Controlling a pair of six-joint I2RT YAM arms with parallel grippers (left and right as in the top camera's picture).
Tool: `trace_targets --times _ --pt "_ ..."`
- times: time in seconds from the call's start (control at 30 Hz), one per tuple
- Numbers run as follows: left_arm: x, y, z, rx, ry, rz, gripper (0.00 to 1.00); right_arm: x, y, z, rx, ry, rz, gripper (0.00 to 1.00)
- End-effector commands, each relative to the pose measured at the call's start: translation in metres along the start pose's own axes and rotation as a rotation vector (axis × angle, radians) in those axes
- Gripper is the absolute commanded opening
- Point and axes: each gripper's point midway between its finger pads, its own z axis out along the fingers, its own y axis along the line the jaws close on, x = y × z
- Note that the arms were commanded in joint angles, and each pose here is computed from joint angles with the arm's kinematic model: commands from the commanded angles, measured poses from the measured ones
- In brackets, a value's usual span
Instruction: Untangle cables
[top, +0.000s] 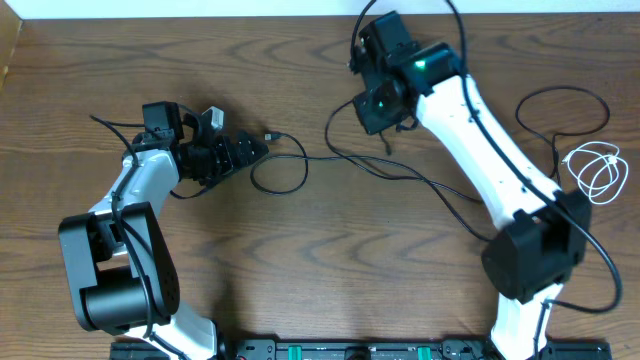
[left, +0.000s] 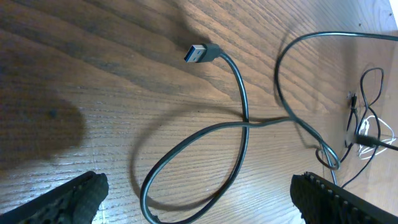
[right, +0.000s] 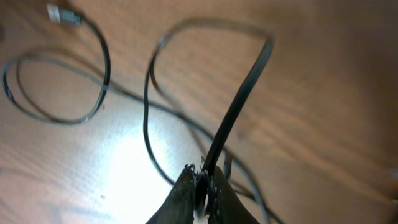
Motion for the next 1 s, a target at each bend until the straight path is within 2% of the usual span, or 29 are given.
trace_targets --times 0.0,0.1,0.33,0.53,0.97 --pt "-0.001 0.005 0.001 -0.012 0.002 -0.006 0.98 0.014 0.013 0.022 -0.08 0.088 0.021 0.08" --pt "-0.001 0.005 0.001 -0.012 0.002 -0.006 0.98 0.028 0.021 0.04 -0.135 0.168 0.032 0.11" --pt "-0.001 0.005 0.001 -0.012 0.002 -0.006 0.98 0.05 0.027 0.072 -0.169 0.288 0.045 0.29" --pt "-0.001 0.005 0.001 -0.012 0.002 -0.006 0.98 0.059 0.032 0.089 -0.173 0.331 0.014 0.57" --pt "0.0 0.005 0.001 -0.012 0.003 -0.006 0.98 0.074 0.041 0.113 -0.141 0.389 -0.066 0.63"
